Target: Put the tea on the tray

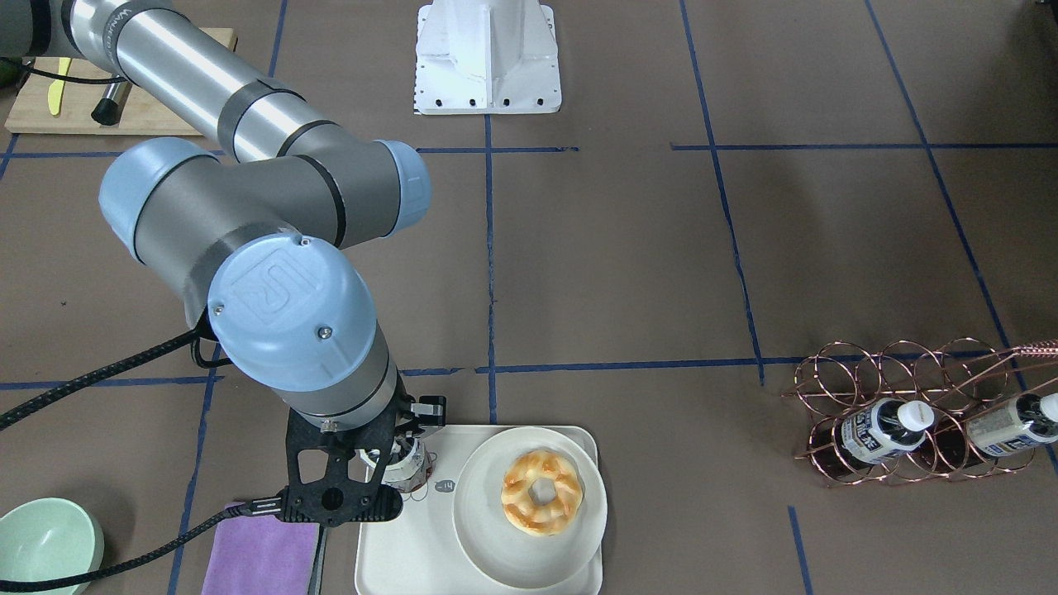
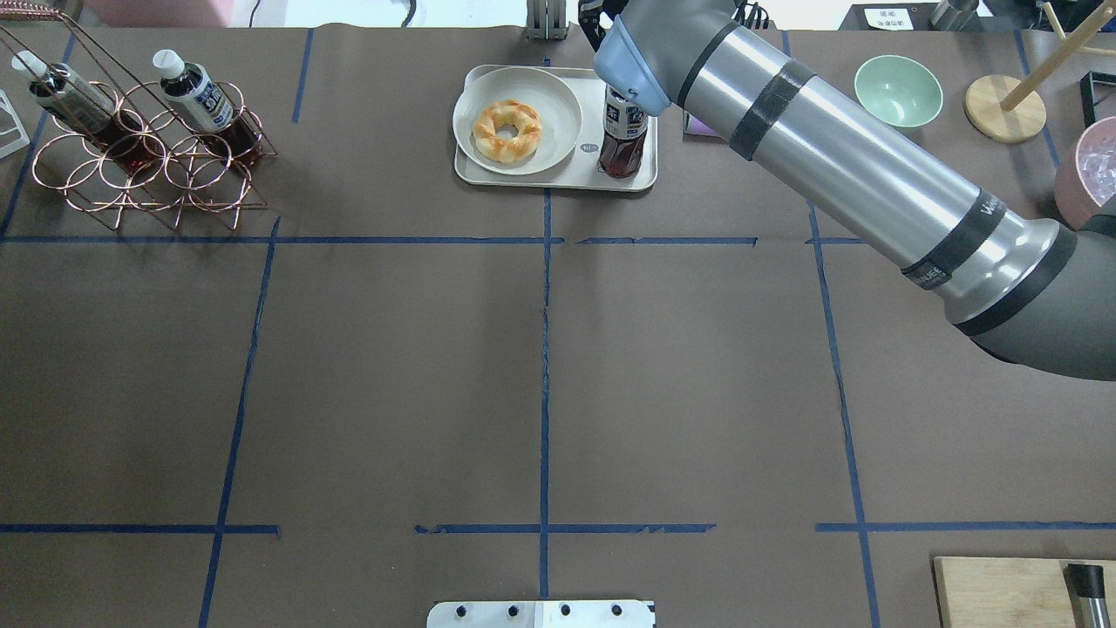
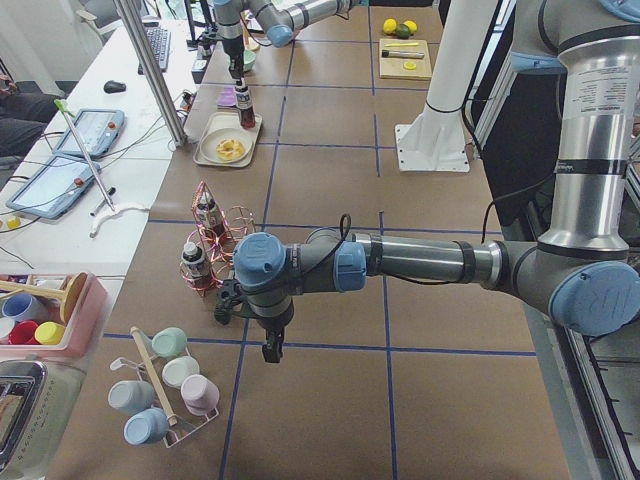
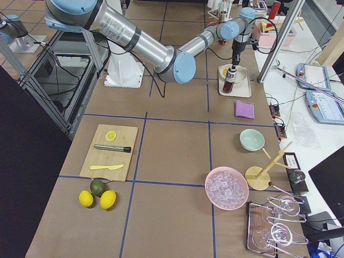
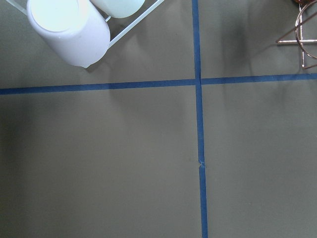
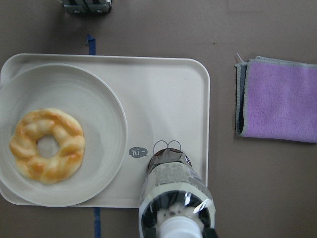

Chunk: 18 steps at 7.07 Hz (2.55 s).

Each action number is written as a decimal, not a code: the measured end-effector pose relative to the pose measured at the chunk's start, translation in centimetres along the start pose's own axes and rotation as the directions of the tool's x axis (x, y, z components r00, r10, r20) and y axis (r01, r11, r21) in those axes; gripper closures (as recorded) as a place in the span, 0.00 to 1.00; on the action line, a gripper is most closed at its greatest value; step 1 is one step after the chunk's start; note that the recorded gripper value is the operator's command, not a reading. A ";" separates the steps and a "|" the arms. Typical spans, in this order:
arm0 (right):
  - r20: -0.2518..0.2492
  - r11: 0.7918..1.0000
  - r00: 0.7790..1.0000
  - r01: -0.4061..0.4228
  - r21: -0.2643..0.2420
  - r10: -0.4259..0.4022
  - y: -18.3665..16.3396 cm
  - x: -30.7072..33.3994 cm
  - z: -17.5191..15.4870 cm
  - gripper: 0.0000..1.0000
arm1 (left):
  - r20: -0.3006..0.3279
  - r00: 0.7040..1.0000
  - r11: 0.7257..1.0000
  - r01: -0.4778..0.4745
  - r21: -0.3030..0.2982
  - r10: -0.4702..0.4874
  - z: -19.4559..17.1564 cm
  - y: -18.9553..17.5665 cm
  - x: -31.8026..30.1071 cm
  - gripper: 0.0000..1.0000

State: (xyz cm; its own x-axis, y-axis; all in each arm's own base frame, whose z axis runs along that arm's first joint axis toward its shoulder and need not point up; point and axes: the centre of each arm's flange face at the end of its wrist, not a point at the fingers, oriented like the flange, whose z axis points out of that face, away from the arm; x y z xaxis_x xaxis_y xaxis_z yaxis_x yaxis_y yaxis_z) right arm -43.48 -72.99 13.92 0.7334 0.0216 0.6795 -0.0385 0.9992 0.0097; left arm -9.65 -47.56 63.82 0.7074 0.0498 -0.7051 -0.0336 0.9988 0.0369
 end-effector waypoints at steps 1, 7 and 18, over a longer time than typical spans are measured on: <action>0.001 1.000 1.000 0.006 0.002 -0.006 0.1 -0.1 0.0 0.00 | 0.000 1.000 1.000 0.000 0.000 0.000 0.0 0.0 0.0 0.00; -0.007 0.993 0.994 0.109 -0.044 -0.110 -1.1 13.4 -6.6 0.00 | 0.000 1.000 1.000 0.004 -0.007 -0.004 0.3 0.0 -0.3 0.00; -0.006 0.991 0.995 0.103 -0.089 -0.104 28.1 75.1 -1.5 0.00 | 0.012 0.999 0.998 0.037 -0.053 -0.036 2.7 3.4 -1.9 0.00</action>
State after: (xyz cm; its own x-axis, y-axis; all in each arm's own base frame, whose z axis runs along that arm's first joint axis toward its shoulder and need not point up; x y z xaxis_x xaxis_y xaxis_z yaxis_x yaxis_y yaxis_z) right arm 11.56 -43.25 64.12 0.7375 -0.0817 0.6704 0.0976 0.9951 0.0139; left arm -9.20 -44.24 67.25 0.7163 0.0139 -0.6976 -0.0454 0.9986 -0.0268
